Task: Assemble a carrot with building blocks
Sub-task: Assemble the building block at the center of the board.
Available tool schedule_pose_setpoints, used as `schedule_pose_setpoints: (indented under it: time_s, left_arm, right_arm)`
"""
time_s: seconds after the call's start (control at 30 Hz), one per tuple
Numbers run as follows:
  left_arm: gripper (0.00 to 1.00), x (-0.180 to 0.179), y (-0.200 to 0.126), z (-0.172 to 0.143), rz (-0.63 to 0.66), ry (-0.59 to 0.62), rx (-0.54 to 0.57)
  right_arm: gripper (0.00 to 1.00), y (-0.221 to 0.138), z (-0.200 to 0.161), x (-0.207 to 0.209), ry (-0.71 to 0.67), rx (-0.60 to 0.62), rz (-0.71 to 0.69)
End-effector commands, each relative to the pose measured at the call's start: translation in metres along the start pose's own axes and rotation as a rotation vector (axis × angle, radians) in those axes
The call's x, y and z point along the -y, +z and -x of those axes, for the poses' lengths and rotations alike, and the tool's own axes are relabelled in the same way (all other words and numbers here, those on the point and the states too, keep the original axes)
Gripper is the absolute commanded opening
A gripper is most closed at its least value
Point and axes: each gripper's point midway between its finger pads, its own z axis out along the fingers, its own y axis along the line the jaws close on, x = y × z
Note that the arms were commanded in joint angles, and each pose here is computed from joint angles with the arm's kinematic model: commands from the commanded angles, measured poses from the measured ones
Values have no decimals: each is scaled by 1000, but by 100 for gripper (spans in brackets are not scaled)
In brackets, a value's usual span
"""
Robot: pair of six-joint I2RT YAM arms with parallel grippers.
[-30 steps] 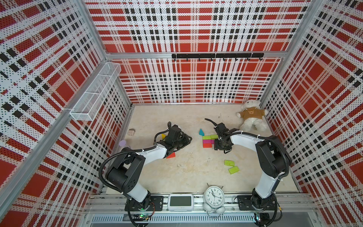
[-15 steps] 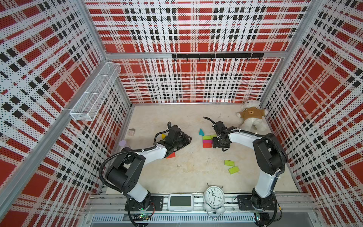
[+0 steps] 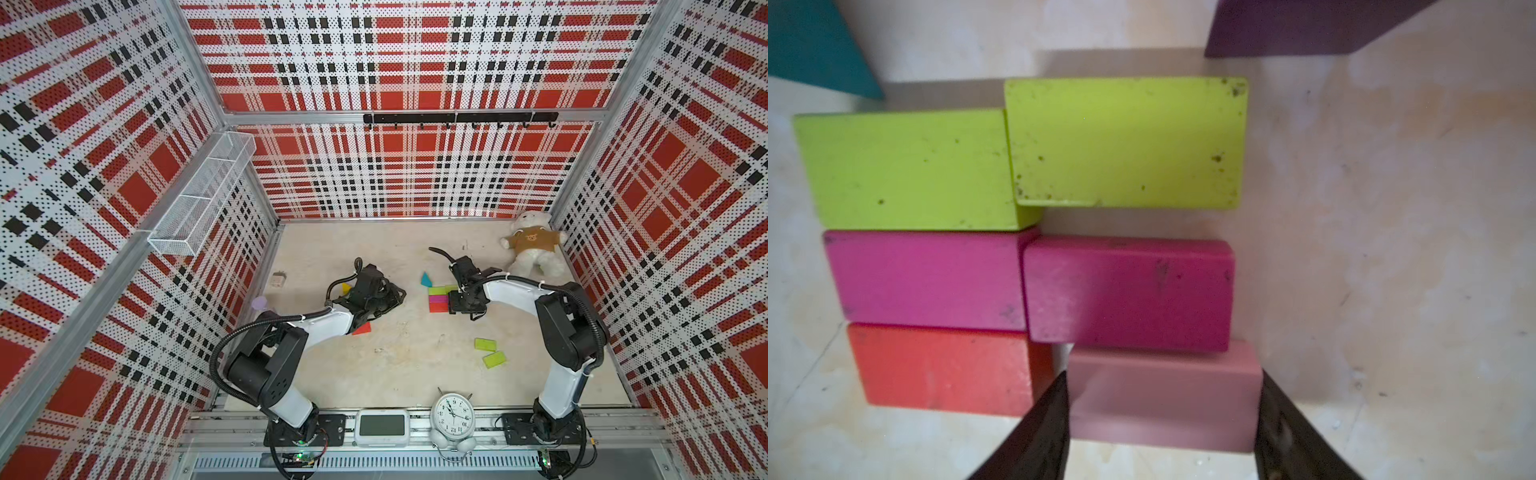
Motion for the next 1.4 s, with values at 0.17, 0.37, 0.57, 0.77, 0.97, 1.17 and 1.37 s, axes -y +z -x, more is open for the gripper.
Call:
schedule_pose_setpoints:
  time_s: [0.17, 0.37, 0.57, 0.77, 0.97, 1.17, 1.37]
  left_arm:
    - [37, 5, 4, -3, -8, 0, 3]
    - [37, 10, 9, -9, -10, 8, -12]
    - [37, 11, 14, -11, -1, 11, -18]
    - [36, 15, 18, -9, 4, 13, -23]
    - [36, 13, 19, -7, 15, 12, -18]
    - [36, 13, 20, -7, 19, 10, -20]
    - [36, 11, 20, -7, 25, 9, -18]
  right_arm:
    - [71, -48, 7, 5, 48, 96, 40]
    - [63, -42, -11, 12, 32, 66, 39]
    - [51, -15, -37, 20, -3, 1, 18]
    - [49, 4, -37, 17, -30, -24, 17]
    - [49, 12, -27, 12, -49, -19, 14]
    - [48, 17, -18, 7, -69, -15, 25]
    - [48, 18, -16, 2, -82, -12, 45]
